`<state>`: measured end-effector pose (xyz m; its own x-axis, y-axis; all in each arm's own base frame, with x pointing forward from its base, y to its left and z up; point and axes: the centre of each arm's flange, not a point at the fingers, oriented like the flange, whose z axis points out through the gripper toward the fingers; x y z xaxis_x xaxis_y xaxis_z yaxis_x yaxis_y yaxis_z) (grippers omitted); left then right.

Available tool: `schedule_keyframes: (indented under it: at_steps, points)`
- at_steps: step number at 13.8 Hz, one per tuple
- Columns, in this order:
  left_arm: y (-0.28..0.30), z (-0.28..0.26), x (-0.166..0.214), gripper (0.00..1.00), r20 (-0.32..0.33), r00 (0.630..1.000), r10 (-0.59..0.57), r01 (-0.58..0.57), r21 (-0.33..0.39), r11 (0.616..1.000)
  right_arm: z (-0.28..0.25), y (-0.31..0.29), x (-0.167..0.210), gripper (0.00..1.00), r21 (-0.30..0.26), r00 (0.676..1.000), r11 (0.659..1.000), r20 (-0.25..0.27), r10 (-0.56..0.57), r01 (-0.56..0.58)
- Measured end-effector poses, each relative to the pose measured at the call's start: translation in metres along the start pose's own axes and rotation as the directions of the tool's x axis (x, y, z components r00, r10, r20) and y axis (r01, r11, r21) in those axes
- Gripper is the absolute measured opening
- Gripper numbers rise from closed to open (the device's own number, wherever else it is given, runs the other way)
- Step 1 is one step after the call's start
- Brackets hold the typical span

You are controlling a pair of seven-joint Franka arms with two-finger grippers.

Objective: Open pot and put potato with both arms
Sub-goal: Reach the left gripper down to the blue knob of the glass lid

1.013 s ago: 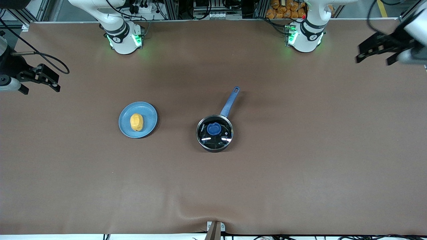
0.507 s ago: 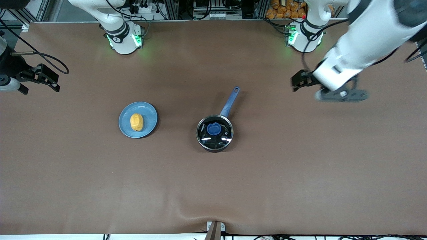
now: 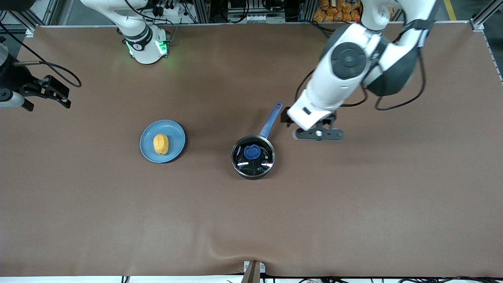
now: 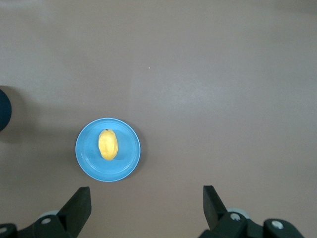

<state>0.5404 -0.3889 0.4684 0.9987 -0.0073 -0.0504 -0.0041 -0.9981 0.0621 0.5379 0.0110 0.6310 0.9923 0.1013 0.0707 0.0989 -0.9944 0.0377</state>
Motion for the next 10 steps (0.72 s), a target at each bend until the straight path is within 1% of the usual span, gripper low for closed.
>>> schedule_keyframes:
  at_steps: [2,3,7,10]
  points:
    - [0.030,0.017,-0.006,1.00,-0.011,1.000,-0.015,0.015,0.010,1.000,0.001,0.000,0.000,1.00,0.000,1.000,1.000,0.002,0.000,0.000]
    - [0.038,0.024,-0.004,1.00,-0.013,1.000,-0.018,0.018,0.003,1.000,0.002,0.000,0.001,1.00,0.000,1.000,1.000,0.004,0.000,0.000]
    - [0.055,0.055,0.013,1.00,-0.038,0.999,-0.039,0.037,-0.050,0.998,0.003,0.000,0.001,1.00,0.001,1.000,1.000,0.006,0.000,0.000]
    - [0.076,0.086,0.013,1.00,-0.049,0.996,-0.079,0.075,-0.089,0.993,0.003,0.001,0.001,1.00,0.001,1.000,1.000,0.007,0.001,-0.001]
